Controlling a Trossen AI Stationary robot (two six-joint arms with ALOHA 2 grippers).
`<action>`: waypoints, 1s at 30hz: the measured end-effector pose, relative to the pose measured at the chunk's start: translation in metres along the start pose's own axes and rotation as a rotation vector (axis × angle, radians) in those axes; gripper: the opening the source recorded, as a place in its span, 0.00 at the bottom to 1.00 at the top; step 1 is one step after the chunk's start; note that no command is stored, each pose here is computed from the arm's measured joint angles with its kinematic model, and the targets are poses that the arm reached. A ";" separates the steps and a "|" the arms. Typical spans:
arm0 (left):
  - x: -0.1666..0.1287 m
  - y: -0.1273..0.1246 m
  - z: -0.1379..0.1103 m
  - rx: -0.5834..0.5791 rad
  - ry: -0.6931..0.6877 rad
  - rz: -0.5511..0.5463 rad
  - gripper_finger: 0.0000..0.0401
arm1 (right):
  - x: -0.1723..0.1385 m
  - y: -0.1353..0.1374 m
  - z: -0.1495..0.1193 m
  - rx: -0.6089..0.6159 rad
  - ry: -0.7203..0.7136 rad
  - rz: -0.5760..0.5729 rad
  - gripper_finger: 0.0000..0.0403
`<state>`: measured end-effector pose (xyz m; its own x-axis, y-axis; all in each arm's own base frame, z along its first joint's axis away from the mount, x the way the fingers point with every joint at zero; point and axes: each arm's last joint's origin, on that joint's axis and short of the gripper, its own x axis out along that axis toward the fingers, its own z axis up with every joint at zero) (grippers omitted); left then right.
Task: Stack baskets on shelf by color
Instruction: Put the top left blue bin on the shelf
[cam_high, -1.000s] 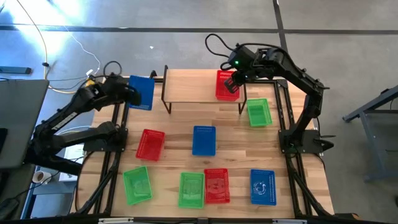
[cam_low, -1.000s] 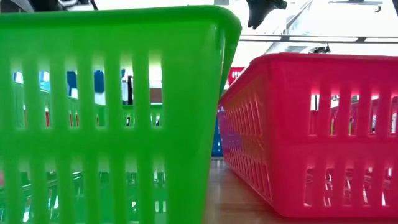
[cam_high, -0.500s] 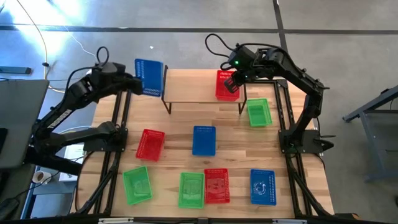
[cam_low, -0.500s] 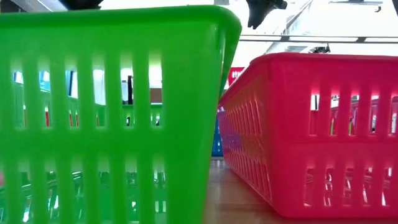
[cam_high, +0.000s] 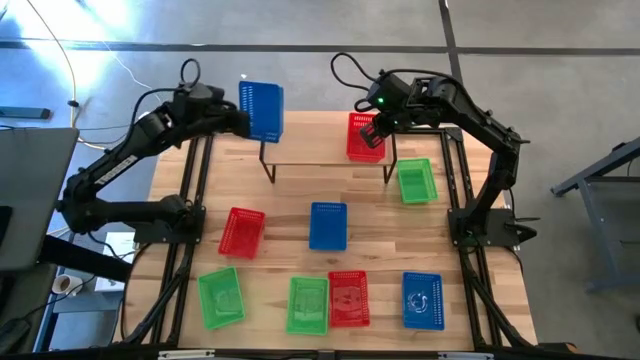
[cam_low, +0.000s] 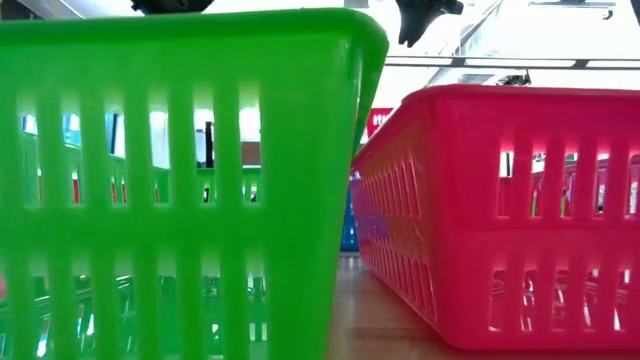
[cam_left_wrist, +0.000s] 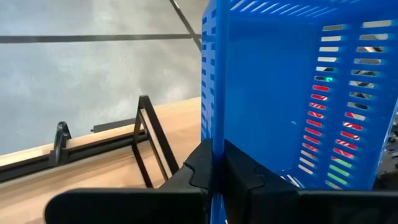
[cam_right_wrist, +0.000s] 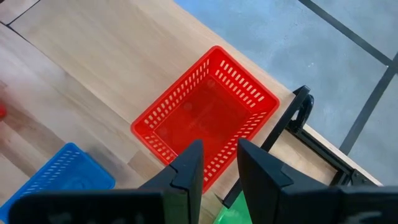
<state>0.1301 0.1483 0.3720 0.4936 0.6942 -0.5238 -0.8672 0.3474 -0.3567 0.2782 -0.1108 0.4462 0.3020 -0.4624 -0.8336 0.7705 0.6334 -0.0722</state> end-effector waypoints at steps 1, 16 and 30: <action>0.003 -0.001 0.002 0.000 0.006 0.003 0.01 | 0.000 0.000 0.000 0.000 0.000 0.000 0.22; 0.051 -0.024 0.025 -0.069 0.156 0.053 0.01 | 0.000 0.000 0.000 -0.001 0.000 0.000 0.22; 0.093 -0.023 0.012 -0.166 0.369 0.160 0.01 | 0.000 0.000 0.000 -0.003 0.005 0.000 0.22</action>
<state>0.1947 0.2125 0.3411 0.3706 0.4483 -0.8134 -0.9272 0.1265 -0.3527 0.2780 -0.1105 0.4460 0.2995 -0.4596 -0.8361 0.7690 0.6350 -0.0735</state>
